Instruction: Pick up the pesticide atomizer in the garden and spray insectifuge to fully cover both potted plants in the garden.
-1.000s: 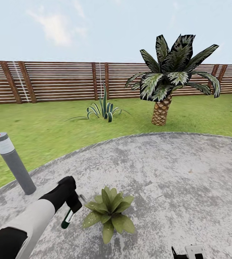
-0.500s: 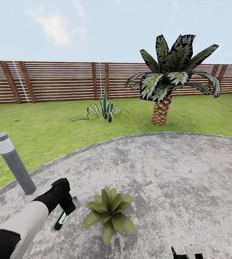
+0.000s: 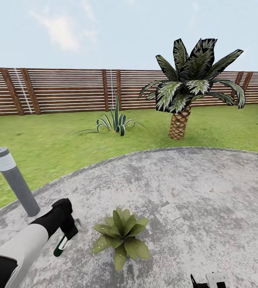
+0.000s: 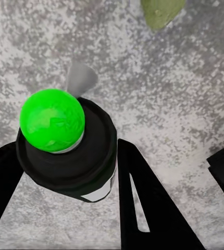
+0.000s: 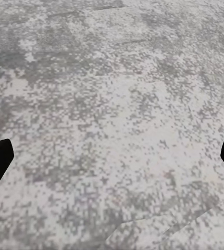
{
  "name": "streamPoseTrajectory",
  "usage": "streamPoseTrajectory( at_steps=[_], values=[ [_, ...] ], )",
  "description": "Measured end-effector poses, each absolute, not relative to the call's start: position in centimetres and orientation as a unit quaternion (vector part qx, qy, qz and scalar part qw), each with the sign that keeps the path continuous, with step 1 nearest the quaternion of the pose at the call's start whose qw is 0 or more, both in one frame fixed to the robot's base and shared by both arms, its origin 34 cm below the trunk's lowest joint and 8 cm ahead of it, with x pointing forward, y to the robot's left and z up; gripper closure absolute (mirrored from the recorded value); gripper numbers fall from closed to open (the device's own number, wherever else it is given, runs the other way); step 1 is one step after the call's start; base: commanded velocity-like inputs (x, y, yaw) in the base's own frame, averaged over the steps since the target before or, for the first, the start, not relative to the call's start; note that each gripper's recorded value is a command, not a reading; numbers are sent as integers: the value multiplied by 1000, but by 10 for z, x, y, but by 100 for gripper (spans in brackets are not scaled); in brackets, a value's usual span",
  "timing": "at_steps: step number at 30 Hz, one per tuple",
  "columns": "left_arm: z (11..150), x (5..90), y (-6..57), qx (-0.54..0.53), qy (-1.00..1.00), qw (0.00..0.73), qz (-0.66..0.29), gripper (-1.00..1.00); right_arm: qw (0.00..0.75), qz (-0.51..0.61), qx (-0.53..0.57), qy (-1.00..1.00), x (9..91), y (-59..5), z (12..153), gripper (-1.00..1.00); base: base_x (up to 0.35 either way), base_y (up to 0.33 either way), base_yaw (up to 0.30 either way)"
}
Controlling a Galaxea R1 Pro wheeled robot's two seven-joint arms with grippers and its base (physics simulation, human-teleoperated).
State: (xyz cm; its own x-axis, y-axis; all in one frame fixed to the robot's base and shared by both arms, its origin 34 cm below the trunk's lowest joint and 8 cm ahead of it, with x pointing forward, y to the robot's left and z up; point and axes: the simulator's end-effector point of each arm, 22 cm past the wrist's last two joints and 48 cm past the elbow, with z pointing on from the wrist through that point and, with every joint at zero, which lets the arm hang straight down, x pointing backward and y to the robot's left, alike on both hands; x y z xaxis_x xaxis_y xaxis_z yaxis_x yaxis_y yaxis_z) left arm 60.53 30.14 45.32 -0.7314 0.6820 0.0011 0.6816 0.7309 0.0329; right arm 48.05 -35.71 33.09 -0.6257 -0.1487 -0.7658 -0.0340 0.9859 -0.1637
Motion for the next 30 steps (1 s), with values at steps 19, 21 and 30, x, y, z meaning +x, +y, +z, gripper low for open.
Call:
streamPoseTrajectory(
  at_steps=[19, 21, 30],
  values=[
    [450, 603, 281, 372, 928, 14, 8, 100, 429, -66, -51, 899, 480, -357, 331, -100, 76, 34, 0],
    [460, 615, 271, 376, 926, 33, 8, 100, 429, -66, -51, 899, 480, -357, 331, -100, 0, 0, 0],
    [463, 617, 302, 369, 928, 36, 28, 100, 429, -66, -52, 899, 480, -356, 331, -100, 0, 0, 0]
  ],
)
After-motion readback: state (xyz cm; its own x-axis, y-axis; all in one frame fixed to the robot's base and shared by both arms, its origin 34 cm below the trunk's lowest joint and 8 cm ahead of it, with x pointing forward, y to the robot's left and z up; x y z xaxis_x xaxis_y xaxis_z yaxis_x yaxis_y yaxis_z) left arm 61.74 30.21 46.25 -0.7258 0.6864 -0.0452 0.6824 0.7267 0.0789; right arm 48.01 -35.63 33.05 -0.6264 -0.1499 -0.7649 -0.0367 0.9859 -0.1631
